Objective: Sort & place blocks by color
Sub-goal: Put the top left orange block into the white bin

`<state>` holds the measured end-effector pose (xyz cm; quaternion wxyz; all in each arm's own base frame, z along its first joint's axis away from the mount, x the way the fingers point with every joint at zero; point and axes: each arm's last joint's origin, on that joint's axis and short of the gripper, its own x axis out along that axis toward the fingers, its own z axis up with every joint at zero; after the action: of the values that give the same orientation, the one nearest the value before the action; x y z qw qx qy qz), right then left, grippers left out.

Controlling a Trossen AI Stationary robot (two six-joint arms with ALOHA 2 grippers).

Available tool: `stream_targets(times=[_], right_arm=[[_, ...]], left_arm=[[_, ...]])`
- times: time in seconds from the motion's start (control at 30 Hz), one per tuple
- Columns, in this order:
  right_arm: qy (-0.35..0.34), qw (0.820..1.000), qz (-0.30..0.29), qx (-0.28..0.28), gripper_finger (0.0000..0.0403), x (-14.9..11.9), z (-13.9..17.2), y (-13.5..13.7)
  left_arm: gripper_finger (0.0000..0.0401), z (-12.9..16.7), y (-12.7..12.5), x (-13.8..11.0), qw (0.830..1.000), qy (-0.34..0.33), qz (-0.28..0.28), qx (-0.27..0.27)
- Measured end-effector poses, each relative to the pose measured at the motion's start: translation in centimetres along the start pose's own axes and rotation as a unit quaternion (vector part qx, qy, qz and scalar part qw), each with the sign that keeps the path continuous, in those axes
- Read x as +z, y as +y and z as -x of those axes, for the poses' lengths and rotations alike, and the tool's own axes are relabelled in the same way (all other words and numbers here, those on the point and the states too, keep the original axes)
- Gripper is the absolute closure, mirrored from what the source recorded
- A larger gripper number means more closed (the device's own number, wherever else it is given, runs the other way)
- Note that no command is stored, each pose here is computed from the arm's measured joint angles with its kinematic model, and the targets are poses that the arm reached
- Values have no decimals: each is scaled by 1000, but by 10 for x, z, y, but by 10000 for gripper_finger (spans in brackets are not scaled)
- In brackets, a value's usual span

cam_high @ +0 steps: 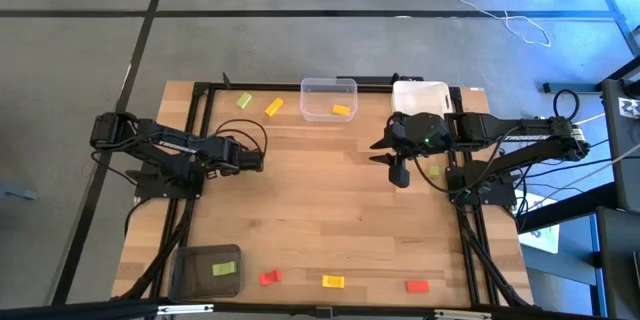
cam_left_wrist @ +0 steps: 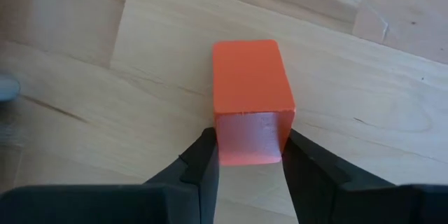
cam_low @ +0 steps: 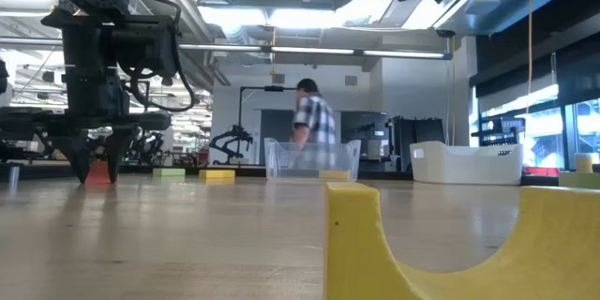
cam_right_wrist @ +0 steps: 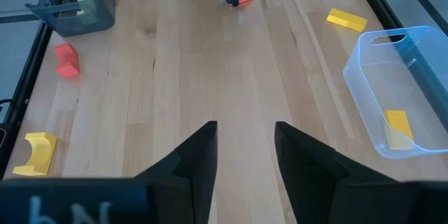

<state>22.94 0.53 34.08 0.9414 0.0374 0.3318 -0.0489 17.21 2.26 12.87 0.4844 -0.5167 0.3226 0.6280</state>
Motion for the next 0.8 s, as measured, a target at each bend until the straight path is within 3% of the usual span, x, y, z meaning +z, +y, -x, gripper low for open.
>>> stream_targets(times=[0.13,0.8], right_arm=[[0,1000,0,0,260,0,0,0],[0,1000,0,0,260,0,0,0]], left_arm=[[276,0,0,0,1000,0,-1,0],[276,1,-6,-2,988,12,-149,-25]])
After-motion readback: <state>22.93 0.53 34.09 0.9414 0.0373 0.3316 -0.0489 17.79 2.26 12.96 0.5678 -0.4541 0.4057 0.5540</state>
